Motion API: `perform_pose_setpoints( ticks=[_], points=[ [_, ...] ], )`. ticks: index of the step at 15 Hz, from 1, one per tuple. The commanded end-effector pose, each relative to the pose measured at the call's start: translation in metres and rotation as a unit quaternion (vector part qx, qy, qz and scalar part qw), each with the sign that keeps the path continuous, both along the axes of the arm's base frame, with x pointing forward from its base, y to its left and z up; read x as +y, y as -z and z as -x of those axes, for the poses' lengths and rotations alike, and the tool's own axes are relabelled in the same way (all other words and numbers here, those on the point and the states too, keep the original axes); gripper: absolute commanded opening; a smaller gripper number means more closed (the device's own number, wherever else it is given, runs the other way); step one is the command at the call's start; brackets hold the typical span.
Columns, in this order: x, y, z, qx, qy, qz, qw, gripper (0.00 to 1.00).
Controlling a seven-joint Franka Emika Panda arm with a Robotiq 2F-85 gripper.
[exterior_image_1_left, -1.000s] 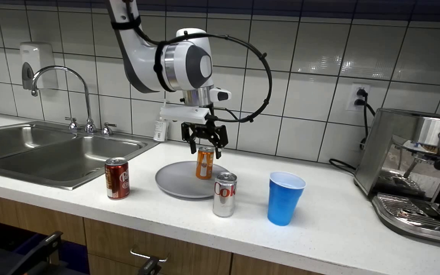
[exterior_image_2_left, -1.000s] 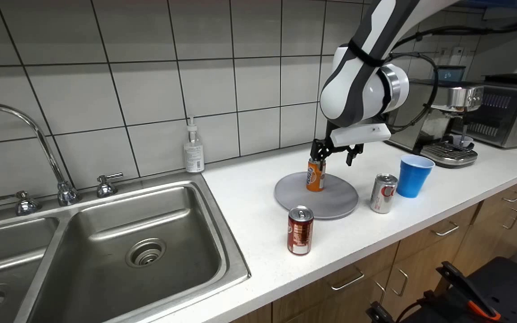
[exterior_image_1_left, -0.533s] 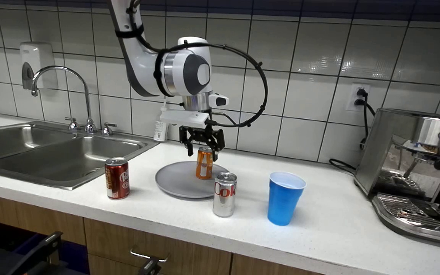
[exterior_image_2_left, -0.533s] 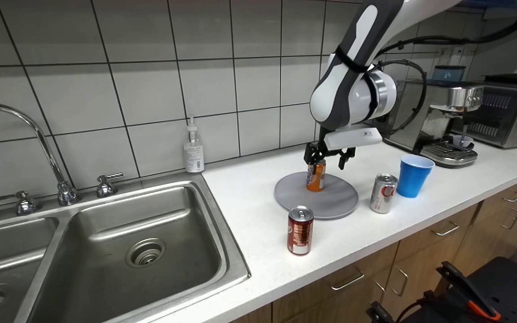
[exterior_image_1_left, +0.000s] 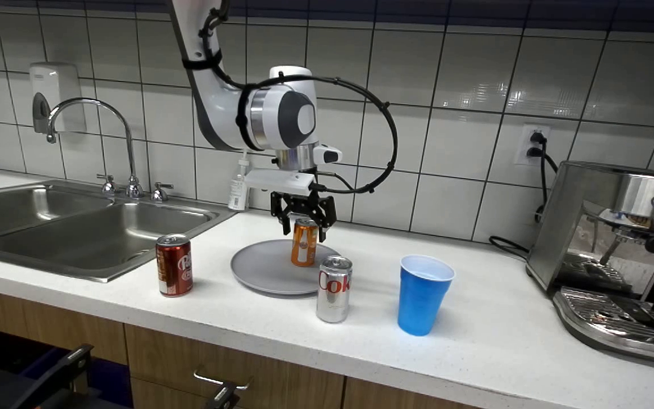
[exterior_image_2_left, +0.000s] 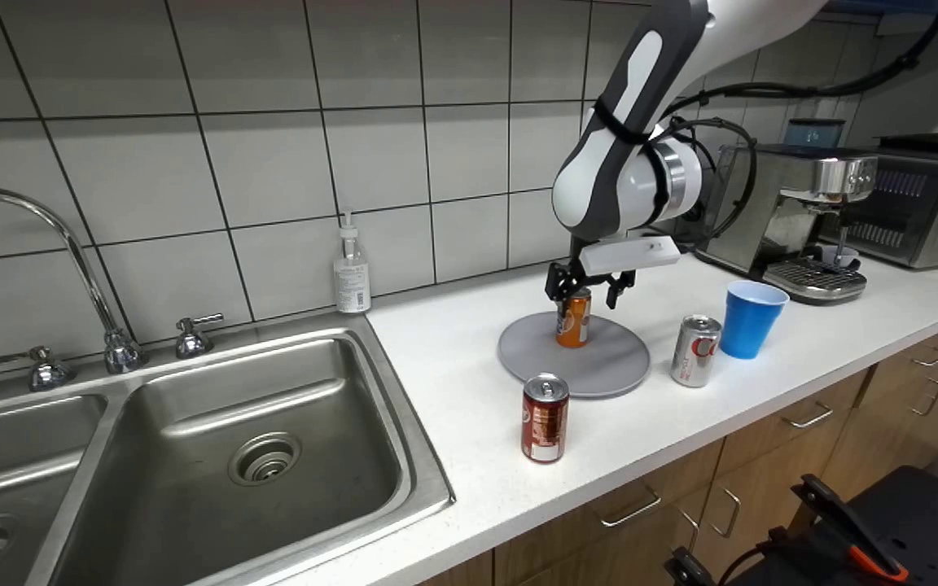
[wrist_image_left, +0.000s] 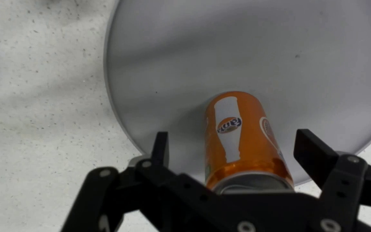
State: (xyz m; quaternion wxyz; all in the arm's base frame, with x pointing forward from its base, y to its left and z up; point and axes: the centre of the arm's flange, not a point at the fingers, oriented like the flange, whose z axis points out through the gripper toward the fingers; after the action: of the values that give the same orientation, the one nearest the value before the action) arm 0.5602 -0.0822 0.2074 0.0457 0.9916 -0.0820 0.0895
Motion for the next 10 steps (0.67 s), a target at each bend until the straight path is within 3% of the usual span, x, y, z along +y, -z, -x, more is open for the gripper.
perform_pose_setpoints(
  ticks=[1,10],
  points=[
    [-0.006,0.003,-0.017,0.009,-0.005,-0.004,0.9999,1.00],
    [-0.005,0.008,-0.033,0.006,0.006,-0.025,0.9996,1.00]
  ],
)
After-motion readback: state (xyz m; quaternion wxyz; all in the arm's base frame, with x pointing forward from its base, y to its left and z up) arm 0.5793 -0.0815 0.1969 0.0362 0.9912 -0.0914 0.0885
